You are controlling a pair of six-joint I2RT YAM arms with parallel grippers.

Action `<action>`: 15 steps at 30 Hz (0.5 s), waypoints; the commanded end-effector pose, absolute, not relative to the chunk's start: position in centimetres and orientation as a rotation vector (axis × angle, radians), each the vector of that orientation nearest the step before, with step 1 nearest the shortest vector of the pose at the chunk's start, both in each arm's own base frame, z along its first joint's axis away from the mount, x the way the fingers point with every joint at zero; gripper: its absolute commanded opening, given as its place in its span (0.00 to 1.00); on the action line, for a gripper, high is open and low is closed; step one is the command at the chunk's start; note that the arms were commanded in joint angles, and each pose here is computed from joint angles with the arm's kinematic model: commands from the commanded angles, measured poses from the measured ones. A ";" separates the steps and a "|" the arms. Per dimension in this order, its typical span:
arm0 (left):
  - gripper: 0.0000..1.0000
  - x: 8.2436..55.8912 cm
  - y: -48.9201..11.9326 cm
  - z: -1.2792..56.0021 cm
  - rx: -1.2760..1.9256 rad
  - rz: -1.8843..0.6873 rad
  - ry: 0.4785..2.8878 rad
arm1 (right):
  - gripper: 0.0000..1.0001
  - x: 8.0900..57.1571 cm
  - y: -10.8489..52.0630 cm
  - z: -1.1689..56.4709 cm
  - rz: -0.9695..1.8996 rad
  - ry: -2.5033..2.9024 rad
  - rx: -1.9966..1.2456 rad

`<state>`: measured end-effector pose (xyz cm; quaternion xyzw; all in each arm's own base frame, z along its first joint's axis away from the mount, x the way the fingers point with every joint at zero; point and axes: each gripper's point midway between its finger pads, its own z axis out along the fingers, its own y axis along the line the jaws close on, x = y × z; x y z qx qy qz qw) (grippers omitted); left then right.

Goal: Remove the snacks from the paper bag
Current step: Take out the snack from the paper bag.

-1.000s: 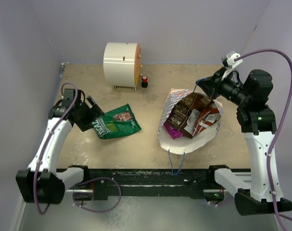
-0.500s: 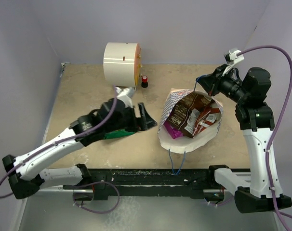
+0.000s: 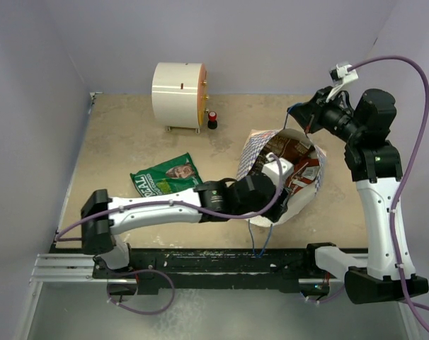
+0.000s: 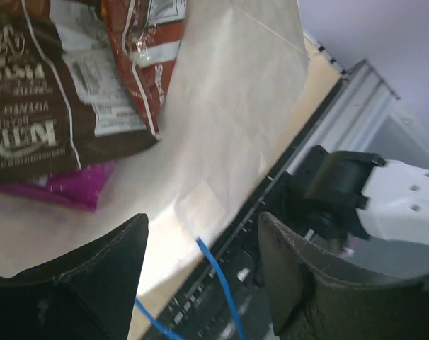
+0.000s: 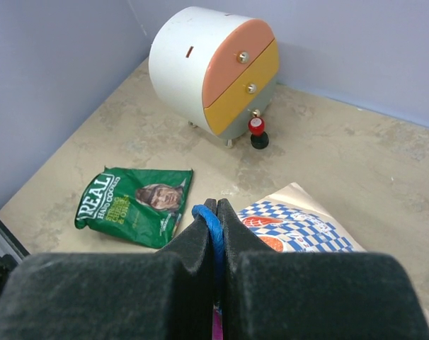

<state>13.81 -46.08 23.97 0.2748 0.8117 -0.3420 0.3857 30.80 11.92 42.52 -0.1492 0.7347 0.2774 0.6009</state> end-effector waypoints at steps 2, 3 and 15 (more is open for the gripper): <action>0.64 17.8 -49.0 23.6 0.805 -0.697 1.975 | 0.00 29.1 12.1 47.4 0.631 1.558 -0.363; 0.64 18.6 -48.9 23.2 0.798 -0.677 1.997 | 0.00 29.0 12.0 47.4 0.626 1.556 -0.365; 0.91 26.7 -46.0 17.3 0.820 -0.251 2.159 | 0.00 28.6 11.8 47.4 0.607 1.555 -0.368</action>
